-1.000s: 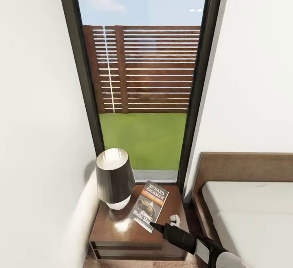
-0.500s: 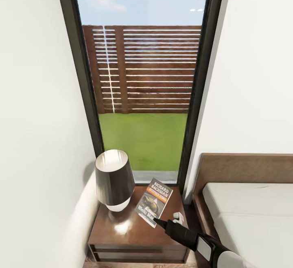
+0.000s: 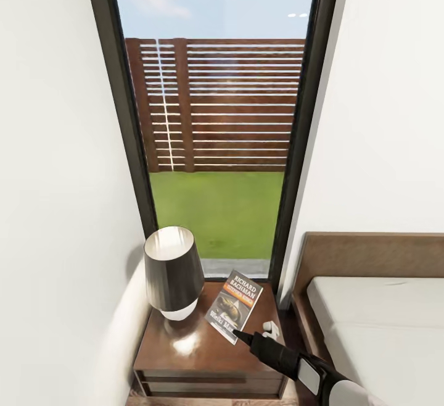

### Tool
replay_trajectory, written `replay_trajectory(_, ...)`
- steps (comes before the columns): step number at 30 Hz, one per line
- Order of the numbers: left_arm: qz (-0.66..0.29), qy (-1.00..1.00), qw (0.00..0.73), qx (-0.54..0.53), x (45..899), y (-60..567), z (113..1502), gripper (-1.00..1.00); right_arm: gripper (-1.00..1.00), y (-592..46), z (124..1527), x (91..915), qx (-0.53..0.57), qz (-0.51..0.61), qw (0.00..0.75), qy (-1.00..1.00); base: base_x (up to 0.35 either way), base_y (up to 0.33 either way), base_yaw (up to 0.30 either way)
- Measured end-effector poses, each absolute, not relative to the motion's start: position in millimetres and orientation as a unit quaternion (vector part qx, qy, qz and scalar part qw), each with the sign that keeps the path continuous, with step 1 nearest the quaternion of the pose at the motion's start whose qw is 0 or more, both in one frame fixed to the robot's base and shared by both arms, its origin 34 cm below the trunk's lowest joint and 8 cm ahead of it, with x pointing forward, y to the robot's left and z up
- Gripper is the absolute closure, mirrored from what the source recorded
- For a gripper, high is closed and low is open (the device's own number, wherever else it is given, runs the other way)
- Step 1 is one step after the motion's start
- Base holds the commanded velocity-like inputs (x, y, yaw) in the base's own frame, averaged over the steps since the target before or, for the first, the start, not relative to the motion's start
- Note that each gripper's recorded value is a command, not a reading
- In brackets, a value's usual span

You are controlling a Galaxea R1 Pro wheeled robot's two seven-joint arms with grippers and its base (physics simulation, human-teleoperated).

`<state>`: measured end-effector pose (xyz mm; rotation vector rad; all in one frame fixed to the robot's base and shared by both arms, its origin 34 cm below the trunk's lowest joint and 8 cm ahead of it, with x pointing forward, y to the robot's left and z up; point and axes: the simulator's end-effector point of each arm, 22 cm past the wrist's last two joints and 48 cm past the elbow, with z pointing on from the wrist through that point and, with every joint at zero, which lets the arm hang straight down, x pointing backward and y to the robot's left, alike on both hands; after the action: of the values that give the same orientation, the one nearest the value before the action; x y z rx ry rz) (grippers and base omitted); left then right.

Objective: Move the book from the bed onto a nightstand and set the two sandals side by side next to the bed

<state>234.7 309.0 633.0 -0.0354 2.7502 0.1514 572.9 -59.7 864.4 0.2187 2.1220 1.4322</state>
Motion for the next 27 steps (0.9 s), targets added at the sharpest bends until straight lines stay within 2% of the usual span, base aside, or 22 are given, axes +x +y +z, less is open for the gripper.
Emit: replay_trajectory(27,0.052,0.980,0.193,-0.011,245,308,633,-1.00,1.00,-57,856,574,0.086,0.519,0.278,0.804,0.000,0.000,0.000)
